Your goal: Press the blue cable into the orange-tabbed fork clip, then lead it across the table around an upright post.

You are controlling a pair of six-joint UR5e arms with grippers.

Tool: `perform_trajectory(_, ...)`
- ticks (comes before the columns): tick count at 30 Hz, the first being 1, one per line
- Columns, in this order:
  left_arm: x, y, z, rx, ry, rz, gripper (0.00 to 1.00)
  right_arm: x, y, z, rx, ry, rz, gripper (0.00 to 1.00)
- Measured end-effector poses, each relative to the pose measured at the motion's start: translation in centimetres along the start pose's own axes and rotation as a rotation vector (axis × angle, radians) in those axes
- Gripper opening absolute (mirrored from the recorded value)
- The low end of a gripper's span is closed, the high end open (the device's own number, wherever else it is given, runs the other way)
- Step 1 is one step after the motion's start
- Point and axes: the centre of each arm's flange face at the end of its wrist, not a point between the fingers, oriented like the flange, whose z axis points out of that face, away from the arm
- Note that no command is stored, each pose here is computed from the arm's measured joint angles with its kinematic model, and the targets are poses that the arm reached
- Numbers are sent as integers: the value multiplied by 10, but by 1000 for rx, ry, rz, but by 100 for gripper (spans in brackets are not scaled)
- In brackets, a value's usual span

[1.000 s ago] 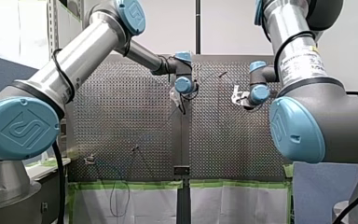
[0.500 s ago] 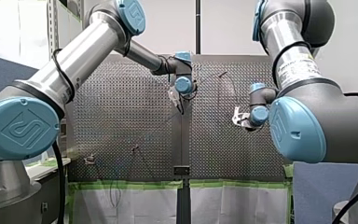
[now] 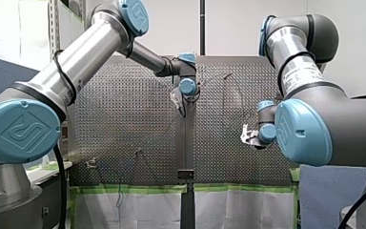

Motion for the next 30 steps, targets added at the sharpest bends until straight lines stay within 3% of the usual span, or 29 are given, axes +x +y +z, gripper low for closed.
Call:
perform_trajectory(15, 0, 1, -1, -10, 4, 12, 95, -59, 37, 17, -48, -56, -12, 0)
perform_trajectory(23, 0, 2, -1, -14, 9, 20, 95, -88, 56, 25, -71, -72, -1, 0)
perform_trajectory(30, 1, 3, -2, -19, 20, 34, 95, -109, 74, 32, -92, -68, 24, 0)
